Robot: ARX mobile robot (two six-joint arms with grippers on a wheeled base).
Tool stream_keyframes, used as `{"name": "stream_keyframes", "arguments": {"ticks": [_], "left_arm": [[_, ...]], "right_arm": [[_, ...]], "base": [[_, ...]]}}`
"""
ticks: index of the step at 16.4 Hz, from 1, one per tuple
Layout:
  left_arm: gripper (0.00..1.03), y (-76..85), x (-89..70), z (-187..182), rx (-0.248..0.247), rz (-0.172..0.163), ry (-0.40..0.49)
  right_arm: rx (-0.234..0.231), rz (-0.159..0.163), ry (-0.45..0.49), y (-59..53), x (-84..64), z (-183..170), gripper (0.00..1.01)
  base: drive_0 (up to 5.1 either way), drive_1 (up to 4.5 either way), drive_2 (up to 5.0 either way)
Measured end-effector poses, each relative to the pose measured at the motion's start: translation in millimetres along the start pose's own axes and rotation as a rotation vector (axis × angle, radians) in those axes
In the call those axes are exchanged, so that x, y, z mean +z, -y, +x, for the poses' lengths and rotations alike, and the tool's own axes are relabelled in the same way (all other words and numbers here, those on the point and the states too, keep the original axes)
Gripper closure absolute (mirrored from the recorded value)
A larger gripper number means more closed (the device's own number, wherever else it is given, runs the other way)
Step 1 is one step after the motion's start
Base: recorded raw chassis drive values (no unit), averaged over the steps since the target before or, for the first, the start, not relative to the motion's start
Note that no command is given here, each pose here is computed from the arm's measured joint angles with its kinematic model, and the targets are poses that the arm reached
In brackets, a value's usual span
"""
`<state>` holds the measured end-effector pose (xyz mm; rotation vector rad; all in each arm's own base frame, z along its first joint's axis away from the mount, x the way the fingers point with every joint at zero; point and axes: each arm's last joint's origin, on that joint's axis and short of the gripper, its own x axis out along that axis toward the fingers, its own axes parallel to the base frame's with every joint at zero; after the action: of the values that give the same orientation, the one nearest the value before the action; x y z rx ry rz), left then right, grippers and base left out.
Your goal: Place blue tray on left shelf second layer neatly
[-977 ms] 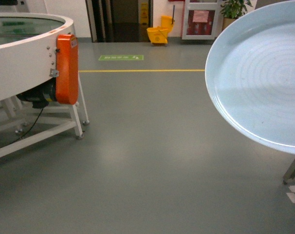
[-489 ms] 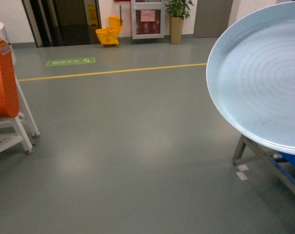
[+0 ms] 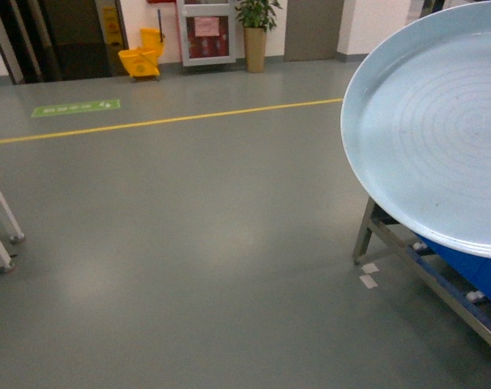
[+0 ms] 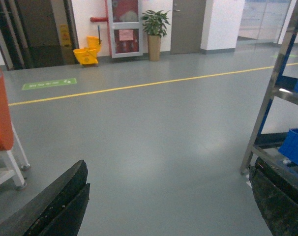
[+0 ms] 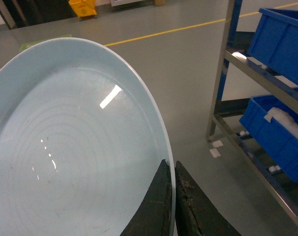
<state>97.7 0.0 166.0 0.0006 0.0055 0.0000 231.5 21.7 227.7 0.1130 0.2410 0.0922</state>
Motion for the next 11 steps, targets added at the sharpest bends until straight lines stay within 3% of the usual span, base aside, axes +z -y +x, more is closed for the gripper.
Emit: {"name": "stream_keyframes", "arguments": {"ticks": [11], "left_arm": [[0.05,0.0,0.0,0.0,0.0,0.0,0.0]], "right_arm": [[0.0,0.0,0.0,0.0,0.0,0.0,0.99]], "base": [[-1.6,-1.55,-1.6]]}}
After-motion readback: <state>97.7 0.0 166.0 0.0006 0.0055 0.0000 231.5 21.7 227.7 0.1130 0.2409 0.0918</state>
